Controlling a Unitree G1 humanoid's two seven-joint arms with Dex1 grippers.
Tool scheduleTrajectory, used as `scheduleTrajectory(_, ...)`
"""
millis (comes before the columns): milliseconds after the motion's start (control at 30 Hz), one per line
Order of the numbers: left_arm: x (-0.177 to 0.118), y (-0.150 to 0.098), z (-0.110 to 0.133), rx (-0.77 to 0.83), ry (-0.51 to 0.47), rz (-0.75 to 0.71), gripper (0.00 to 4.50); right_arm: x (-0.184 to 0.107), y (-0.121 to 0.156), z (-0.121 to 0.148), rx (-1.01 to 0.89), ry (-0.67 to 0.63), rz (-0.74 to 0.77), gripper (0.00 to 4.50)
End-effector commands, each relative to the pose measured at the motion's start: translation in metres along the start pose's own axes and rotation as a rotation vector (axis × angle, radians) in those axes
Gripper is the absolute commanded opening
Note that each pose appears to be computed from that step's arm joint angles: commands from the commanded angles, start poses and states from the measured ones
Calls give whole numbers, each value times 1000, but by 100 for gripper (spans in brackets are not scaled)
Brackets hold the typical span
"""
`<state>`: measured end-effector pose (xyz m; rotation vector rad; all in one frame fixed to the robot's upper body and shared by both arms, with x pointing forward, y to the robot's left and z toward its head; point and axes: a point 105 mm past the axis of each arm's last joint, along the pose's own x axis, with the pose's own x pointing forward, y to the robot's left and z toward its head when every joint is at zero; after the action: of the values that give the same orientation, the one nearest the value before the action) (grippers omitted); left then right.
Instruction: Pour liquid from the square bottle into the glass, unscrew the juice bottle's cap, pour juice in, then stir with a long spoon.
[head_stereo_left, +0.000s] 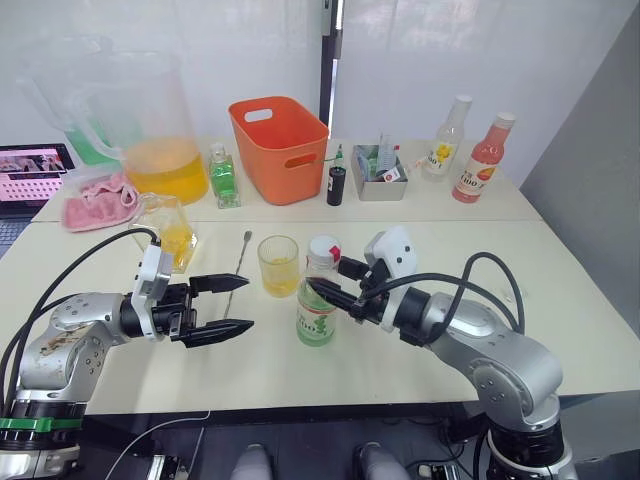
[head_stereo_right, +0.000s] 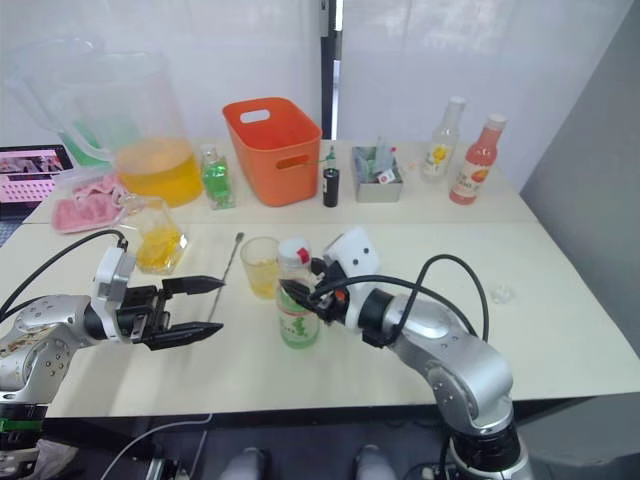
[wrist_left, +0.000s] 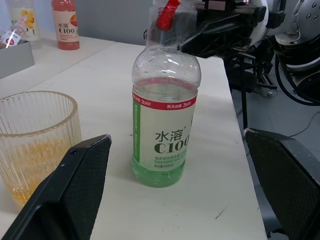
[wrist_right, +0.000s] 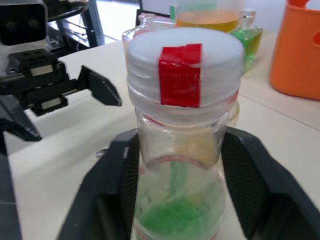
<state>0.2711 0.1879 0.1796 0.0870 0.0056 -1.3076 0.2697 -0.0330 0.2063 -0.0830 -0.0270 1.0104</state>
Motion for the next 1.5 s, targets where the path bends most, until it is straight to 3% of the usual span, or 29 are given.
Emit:
scheduleTrajectory(33, 1, -1, 12, 40, -16, -4, 450, -9, 1, 8, -34, -22, 56, 393)
scheduleTrajectory(100, 2, -2, 14, 42, -25, -6, 450, -19, -6, 12, -57, -19, 89, 448)
scheduleTrajectory(267, 3, 0, 17, 43, -40, -4, 450, -40, -6, 29, -97, -50, 205, 448)
scheduleTrajectory(467, 5, 0, 23, 38, -55, -19, 450, -71, -34, 40, -148, -32, 180, 448)
scheduleTrajectory(633, 6, 1, 26, 0, -24, -28, 450, -91, -36, 48, -141, -34, 221, 448)
scheduleTrajectory(867, 14, 2, 53, -26, -37, -25, 450, -110, -44, 60, -165, -21, 176, 448)
scheduleTrajectory(1200, 41, 10, 70, 83, 25, 102, 450, -109, -50, 68, -173, -33, 122, 448)
scheduleTrajectory(1367, 57, -1, 74, 74, 38, 19, 450, -107, -48, 67, -170, -31, 117, 448)
scheduleTrajectory(1500, 65, -8, 62, 71, 98, -48, 450, -107, -47, 69, -170, -33, 101, 448)
